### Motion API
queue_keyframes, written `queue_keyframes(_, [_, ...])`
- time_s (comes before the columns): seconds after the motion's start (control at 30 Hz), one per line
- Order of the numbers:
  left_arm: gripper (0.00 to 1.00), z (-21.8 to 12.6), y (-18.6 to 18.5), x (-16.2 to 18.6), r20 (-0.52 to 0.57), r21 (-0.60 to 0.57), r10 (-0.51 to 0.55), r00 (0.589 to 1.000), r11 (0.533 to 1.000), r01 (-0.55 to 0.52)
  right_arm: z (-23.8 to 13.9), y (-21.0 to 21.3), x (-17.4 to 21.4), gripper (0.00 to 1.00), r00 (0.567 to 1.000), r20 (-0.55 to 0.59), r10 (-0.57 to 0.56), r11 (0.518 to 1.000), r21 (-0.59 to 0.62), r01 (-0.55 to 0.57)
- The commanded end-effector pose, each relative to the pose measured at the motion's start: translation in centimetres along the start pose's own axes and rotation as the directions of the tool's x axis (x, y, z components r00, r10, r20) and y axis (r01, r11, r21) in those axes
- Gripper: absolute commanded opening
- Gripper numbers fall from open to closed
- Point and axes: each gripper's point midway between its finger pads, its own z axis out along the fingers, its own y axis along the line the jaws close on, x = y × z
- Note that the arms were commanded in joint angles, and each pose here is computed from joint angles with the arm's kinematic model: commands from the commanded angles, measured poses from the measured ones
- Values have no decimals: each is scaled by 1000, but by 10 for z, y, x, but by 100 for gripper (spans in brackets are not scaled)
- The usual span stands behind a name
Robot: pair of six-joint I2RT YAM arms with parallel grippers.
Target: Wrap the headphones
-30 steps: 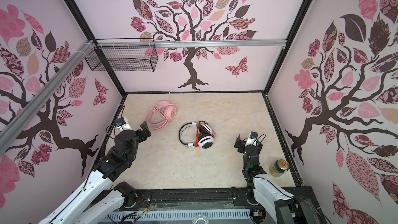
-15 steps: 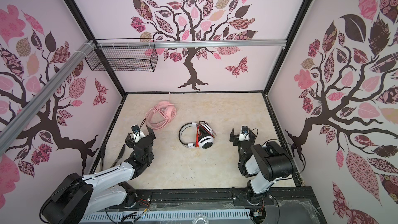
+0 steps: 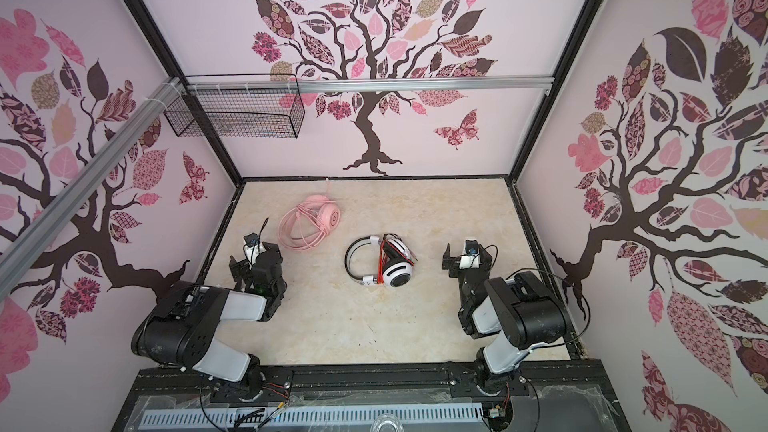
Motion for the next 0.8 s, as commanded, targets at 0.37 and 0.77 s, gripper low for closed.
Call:
queue_keyframes(0.37, [98,9,-22,-19,4,107,-52,999,993,51,2,0,-14,99,999,43,13,1000,-9,-12])
queue_keyframes(0.77, [98,-11,-65,-15,55,442,1,998,897,-25,-18,5,-26,100,991,132,12,998,-61,-4])
